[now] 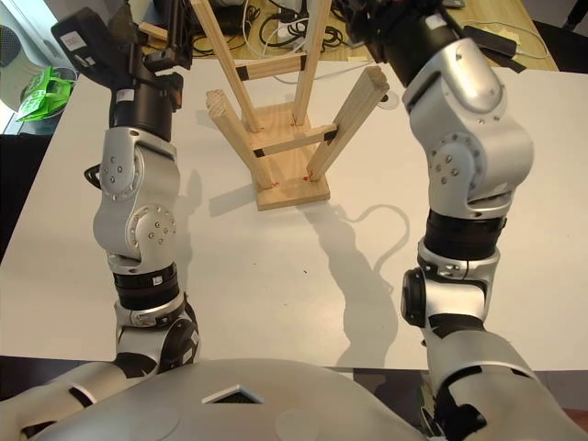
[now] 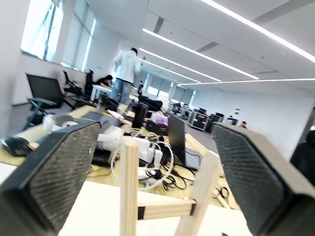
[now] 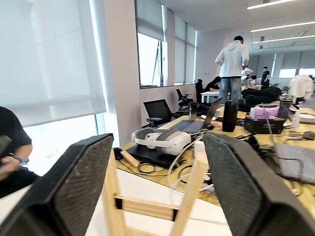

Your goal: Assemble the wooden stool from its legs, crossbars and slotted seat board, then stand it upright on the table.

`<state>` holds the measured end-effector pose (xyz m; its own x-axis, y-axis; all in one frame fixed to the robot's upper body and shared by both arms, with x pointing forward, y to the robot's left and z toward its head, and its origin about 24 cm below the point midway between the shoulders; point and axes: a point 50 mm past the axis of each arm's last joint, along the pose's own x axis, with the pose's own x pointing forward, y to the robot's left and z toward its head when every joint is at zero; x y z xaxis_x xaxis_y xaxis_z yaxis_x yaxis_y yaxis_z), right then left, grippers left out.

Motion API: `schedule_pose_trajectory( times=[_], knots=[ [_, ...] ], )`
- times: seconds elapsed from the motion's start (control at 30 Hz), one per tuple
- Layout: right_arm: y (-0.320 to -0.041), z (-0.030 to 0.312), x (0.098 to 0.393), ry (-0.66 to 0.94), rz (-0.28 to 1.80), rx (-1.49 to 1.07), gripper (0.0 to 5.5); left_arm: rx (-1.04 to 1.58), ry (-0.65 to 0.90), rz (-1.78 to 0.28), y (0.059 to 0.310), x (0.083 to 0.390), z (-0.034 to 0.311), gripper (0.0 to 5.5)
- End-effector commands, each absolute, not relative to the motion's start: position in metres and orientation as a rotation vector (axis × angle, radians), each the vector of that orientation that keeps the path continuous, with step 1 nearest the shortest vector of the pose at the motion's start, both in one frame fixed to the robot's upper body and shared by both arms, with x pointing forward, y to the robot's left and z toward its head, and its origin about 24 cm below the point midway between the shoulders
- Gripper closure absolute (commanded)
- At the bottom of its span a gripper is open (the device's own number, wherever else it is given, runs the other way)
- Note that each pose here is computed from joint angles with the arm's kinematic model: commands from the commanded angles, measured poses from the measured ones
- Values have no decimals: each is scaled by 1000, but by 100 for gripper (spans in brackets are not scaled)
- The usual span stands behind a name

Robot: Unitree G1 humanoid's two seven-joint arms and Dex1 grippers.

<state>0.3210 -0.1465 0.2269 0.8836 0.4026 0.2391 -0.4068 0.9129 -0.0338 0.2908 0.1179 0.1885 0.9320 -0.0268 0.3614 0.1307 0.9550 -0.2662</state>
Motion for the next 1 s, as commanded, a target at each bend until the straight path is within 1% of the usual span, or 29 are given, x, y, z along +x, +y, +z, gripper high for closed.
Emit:
schedule_pose_trajectory(
  times=[0.03,0.17,0.23,0.3,0.37,0.43,0.5,0.57,0.63,0.7,0.87,0.93,1.0],
  knots=[
    [-167,216,322,-313,219,-19,215,-245,-350,14,130,293,183,134],
    [-200,198,323,-314,6,-35,215,-243,-276,49,133,294,168,134],
    [-217,185,323,-266,-79,-46,215,-252,-236,56,132,293,161,134],
    [-233,168,324,-174,-157,-48,215,-254,-217,59,131,293,157,134],
    [-244,146,325,-36,-202,-49,215,-256,-205,60,130,292,154,134],
    [-244,130,323,63,-180,-64,215,-264,-199,59,129,292,153,134],
    [-239,122,320,119,-133,-75,215,-274,-196,51,127,291,154,134],
    [-234,119,318,148,-103,-77,215,-282,-193,39,125,291,155,134],
    [-232,118,319,168,-81,-82,215,-304,-183,-23,116,289,158,134],
    [-234,117,320,180,-85,-85,215,-319,-159,-126,101,286,162,134],
    [-238,121,323,176,-105,-80,215,-328,-116,-339,73,273,167,134],
    [-238,124,326,155,-108,-72,215,-312,-121,-393,68,271,171,134],
    [-237,130,328,117,-106,-68,215,-295,-121,-395,68,273,172,134]
  ],
)
